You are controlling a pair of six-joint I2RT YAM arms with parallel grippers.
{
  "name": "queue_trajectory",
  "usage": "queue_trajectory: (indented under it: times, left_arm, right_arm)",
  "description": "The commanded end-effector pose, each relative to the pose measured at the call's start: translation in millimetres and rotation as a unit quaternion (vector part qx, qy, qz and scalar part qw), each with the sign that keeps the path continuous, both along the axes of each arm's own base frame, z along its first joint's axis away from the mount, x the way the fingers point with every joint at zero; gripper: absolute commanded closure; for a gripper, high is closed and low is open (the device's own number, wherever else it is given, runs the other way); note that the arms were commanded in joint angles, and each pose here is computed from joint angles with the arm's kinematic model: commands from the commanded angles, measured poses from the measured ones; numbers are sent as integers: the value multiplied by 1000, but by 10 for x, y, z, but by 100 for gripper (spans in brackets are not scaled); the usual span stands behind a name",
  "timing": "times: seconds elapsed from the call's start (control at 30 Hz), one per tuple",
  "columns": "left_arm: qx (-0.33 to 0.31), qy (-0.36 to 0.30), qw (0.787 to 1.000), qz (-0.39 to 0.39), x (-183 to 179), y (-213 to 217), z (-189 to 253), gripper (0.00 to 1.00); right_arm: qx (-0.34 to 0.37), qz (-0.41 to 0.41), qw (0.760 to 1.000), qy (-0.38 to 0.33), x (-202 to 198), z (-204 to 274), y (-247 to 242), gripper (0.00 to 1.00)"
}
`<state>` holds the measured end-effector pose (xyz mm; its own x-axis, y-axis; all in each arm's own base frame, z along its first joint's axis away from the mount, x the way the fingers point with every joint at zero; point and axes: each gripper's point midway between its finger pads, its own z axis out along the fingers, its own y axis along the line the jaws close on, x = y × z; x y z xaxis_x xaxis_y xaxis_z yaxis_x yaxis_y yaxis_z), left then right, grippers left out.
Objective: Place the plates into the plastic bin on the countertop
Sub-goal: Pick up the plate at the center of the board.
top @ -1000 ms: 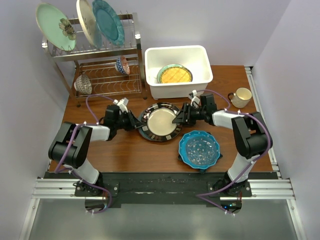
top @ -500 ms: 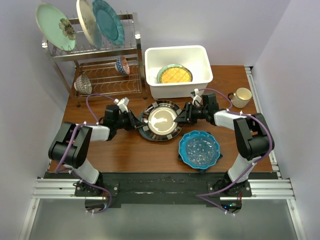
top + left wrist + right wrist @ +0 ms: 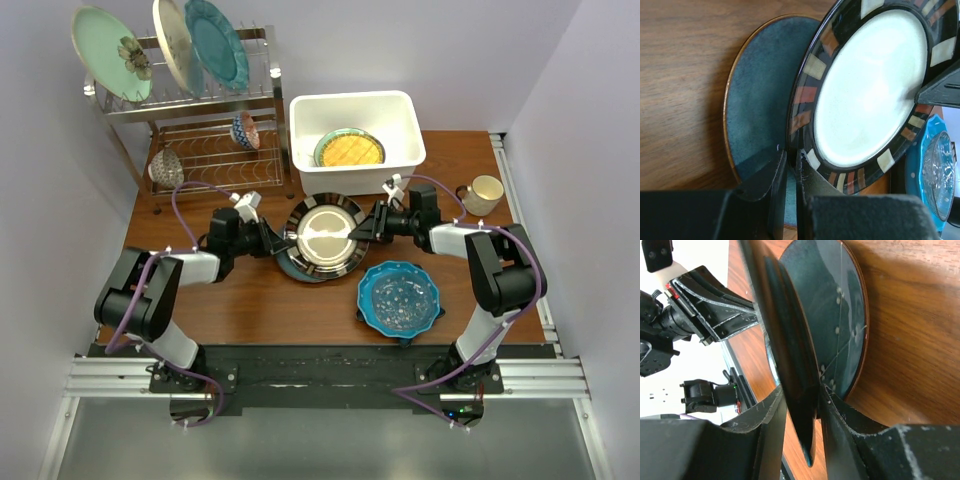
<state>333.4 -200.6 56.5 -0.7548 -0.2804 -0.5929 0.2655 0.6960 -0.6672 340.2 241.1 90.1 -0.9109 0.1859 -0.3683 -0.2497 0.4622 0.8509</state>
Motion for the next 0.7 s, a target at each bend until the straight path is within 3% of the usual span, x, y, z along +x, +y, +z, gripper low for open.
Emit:
queue_trajectory:
  times: [0.0, 0.3, 0.67]
  left_arm:
    - [-54, -104, 988, -104, -104, -437, 622, 100]
    - [-55, -115, 987, -102, -126, -427, 683, 100]
    - [-28, -116, 990, -73, -86, -326, 673, 100]
  right_arm:
    - [70, 87, 992, -60, -176, 481, 277, 67]
    - [68, 88, 992, -57, -193, 457, 272, 100]
    - [52, 85, 993, -65, -219, 477, 244, 100]
